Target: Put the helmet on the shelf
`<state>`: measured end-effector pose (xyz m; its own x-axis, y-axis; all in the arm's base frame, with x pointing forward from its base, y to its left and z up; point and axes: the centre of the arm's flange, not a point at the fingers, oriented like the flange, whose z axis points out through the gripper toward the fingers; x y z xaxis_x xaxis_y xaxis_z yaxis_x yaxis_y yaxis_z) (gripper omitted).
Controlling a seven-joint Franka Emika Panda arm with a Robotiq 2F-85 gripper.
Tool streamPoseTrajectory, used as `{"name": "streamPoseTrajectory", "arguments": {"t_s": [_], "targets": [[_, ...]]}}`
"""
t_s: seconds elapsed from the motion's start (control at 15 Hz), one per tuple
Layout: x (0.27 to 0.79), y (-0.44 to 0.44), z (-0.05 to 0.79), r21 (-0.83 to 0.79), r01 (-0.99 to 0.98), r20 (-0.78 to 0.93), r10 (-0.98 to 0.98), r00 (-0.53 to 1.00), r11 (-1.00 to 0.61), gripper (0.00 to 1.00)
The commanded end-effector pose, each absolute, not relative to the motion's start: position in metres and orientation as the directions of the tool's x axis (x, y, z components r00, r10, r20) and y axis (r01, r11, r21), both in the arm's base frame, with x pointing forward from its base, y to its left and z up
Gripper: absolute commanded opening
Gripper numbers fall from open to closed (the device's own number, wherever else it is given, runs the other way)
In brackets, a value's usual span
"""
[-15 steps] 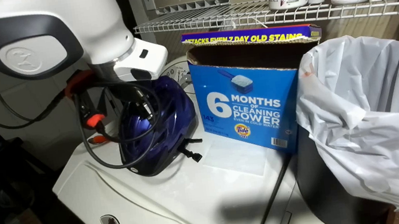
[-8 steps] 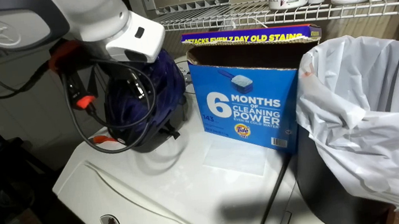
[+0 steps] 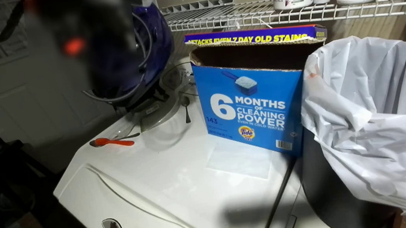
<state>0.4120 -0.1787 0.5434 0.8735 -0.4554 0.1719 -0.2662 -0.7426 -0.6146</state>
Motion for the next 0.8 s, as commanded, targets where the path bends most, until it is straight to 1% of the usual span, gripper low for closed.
{"name": "streamPoseTrajectory", "arguments": {"t_s": [0.0, 0.13, 0.4, 0.73], "targets": [[0.446, -0.197, 0.594, -0.673, -0.254, 0.178, -0.486, 0.856, -0.694, 0.12], [0.463, -0.207, 0.616, -0.671, -0.261, 0.201, -0.509, 0.837, -0.694, 0.12], [0.509, -0.212, 0.647, -0.611, -0.273, 0.277, -0.524, 0.806, -0.743, 0.12], [0.57, -0.2, 0.663, -0.569, -0.257, 0.335, -0.506, 0.795, -0.781, 0.12]]}}
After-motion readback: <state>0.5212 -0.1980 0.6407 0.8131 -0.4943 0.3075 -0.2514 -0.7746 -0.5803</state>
